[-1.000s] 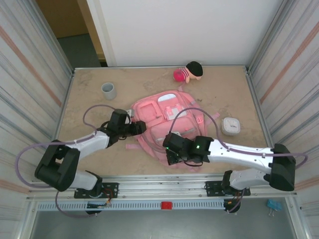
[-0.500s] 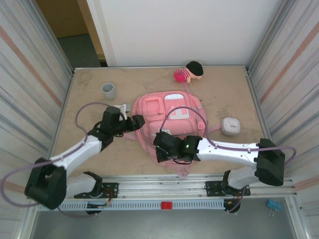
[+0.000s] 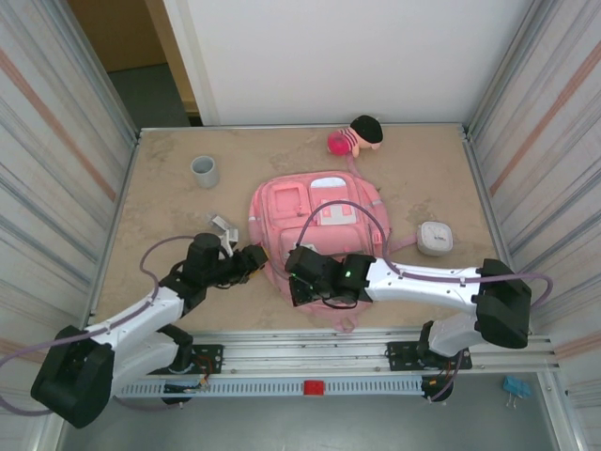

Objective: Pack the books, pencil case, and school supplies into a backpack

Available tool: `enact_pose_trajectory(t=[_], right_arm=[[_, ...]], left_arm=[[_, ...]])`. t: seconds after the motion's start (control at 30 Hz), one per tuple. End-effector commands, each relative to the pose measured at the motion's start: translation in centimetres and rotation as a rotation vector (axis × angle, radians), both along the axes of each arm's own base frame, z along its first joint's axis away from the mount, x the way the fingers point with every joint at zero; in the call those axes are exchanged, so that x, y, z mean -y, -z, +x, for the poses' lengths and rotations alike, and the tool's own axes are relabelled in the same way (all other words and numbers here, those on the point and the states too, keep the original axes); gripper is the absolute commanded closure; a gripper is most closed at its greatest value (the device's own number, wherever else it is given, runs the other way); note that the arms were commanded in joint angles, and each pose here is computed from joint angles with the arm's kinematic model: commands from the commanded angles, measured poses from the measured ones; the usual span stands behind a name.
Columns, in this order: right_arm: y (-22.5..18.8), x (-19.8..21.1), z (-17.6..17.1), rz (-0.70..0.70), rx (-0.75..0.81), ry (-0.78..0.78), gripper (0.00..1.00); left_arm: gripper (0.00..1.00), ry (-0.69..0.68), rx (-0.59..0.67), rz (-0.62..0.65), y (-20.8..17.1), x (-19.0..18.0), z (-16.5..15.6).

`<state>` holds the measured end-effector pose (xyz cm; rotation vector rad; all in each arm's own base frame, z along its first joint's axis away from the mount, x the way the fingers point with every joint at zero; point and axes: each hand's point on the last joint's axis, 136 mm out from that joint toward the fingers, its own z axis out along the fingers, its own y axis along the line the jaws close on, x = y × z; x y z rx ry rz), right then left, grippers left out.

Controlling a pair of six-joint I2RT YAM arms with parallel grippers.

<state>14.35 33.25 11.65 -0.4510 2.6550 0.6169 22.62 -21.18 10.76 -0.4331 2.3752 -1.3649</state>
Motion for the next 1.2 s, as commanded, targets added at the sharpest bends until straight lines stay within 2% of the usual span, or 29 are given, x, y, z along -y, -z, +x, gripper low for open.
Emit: enact_pose_trajectory(t=[0.0, 0.2, 0.33, 0.53, 0.67, 0.9, 1.0, 1.17], right_arm=[[-1.6, -1.6, 0.7, 0.052, 0.031, -0.02, 1.0], [-1.7, -1.5, 0.7, 0.049, 0.03, -0.019, 1.0], [-1.7, -0.6, 0.6, 0.023, 0.035, -0.008, 1.0], [-1.4, 2.8, 0.7, -0.059, 0.046, 0.028, 1.0], [-1.1, 6.2, 0.8, -0.124, 0.026, 0.064, 1.0], [-1.1, 12.0, 1.5, -0.19, 0.021, 0.147, 1.0], [-0.9, 13.3, 1.7, -0.156, -0.001, 0.185, 1.0], [-2.1, 11.7, 1.3, -0.014, 0.018, 0.126, 1.0]], left_arm=[[0.57, 0.038, 0.026, -0.093, -1.9, 1.7, 0.2], [0.69, 0.055, -0.008, -0.07, -0.6, 2.3, 0.2], [0.84, 0.042, -0.014, -0.046, 0.0, 2.1, 0.5], [1.0, 0.007, 0.027, 0.055, 0.4, 0.0, 1.1], [1.0, -0.04, 0.062, 0.133, 0.6, -2.4, 2.0], [1.0, -0.082, 0.085, 0.17, 0.4, -4.8, 3.3], [1.0, -0.077, 0.096, 0.185, 0.2, -4.9, 3.5], [0.98, -0.058, 0.123, 0.196, -0.6, -4.8, 3.7]])
